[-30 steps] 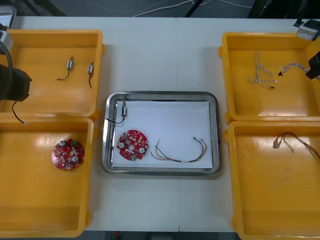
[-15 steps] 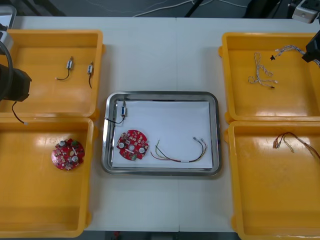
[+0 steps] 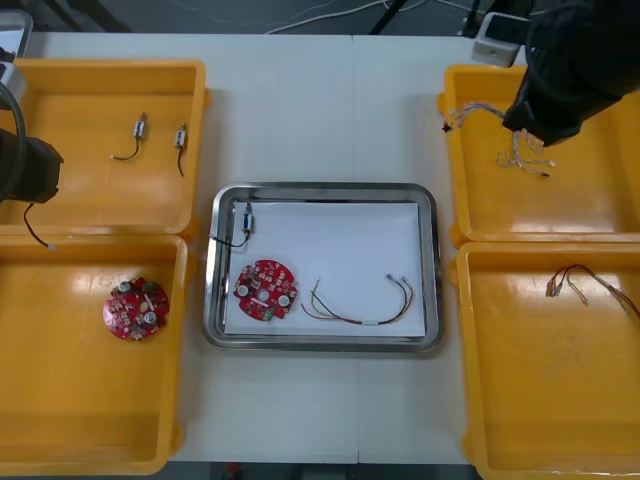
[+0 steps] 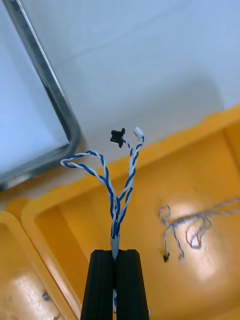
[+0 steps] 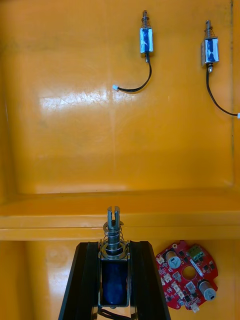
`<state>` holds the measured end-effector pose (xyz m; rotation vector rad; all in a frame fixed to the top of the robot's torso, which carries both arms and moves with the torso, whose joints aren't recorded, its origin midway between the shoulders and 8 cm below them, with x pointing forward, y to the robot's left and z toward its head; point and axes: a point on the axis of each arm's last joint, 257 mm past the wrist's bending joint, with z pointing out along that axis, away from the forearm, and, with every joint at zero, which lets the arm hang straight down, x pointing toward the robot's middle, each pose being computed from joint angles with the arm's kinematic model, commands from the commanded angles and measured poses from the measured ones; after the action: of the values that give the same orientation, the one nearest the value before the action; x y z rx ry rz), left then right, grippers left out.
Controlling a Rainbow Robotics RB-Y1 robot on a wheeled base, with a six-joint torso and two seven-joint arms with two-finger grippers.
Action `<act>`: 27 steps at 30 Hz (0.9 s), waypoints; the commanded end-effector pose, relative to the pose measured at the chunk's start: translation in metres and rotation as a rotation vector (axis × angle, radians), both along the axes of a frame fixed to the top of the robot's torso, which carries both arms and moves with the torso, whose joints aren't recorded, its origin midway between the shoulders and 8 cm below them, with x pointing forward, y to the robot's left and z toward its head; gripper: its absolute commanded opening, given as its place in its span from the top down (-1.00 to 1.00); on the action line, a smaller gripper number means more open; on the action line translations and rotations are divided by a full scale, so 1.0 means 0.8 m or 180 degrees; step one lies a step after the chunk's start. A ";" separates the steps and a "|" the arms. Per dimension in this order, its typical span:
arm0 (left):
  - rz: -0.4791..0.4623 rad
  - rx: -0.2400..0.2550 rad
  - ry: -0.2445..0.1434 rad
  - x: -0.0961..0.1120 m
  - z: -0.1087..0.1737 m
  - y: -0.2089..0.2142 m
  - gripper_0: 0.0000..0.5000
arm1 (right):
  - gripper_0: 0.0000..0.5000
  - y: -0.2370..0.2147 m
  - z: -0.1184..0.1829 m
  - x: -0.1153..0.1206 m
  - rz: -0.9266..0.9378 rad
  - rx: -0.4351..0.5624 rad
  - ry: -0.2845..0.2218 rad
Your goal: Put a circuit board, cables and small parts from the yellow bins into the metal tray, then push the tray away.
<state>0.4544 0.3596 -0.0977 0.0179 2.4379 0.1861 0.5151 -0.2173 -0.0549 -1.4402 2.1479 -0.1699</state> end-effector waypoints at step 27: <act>0.0129 -0.0051 -0.0110 -0.005 0.010 0.007 1.00 | 1.00 0.197 -0.164 -0.068 0.1297 -0.0681 0.0151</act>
<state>0.4544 0.3606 -0.0975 0.0144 2.4364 0.1907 0.4702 -0.0811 -0.1780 -1.9387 1.9500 -0.2205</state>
